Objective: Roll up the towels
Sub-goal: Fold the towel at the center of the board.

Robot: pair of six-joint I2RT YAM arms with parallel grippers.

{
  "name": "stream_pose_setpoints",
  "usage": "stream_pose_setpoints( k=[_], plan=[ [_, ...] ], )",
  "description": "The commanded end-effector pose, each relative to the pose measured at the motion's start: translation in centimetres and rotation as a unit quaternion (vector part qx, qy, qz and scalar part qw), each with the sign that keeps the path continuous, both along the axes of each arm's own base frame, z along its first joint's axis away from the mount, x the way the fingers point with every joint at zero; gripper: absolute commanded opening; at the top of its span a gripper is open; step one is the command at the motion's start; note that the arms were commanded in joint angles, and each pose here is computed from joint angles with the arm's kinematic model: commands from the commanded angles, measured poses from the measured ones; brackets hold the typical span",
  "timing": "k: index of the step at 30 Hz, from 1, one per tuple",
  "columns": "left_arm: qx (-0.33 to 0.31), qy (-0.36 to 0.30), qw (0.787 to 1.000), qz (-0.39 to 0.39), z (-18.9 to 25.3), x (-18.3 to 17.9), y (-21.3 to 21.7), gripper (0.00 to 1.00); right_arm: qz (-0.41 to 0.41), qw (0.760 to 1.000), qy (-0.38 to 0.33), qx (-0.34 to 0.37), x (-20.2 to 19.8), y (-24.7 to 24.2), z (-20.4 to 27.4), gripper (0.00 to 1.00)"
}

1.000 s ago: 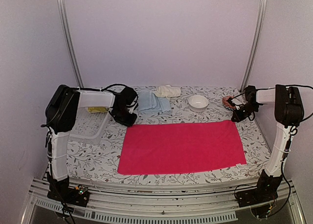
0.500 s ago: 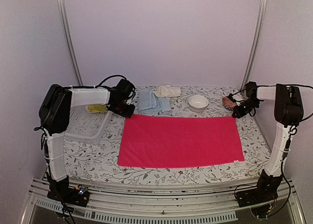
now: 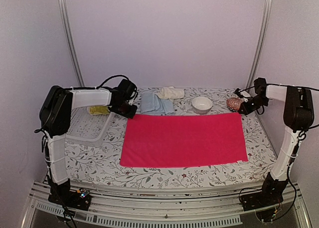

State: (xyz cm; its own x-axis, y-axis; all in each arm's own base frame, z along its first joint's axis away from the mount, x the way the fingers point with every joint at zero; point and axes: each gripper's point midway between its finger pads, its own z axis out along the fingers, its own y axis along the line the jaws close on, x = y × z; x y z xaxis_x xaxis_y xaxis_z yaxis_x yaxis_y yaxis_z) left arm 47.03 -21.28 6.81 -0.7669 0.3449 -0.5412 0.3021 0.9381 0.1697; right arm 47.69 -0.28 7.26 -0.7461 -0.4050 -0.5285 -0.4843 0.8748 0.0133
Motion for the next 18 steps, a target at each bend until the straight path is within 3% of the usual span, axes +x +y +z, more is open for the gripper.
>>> stream_pose_setpoints(
  k=[1,9,18],
  plan=[
    [-0.015,-0.03,0.999,0.0,2.5,0.9,0.3,0.0,0.011,1.0,-0.005,0.012,-0.4,0.4,0.7,0.02],
    [-0.059,-0.041,0.997,-0.009,4.8,-1.0,0.0,0.0,0.021,1.0,-0.006,0.022,-2.8,1.0,1.9,0.03],
    [-0.082,-0.011,0.996,-0.024,5.0,-4.0,0.2,0.0,0.023,0.999,-0.015,0.03,-6.9,1.2,4.4,0.03]
  ],
)
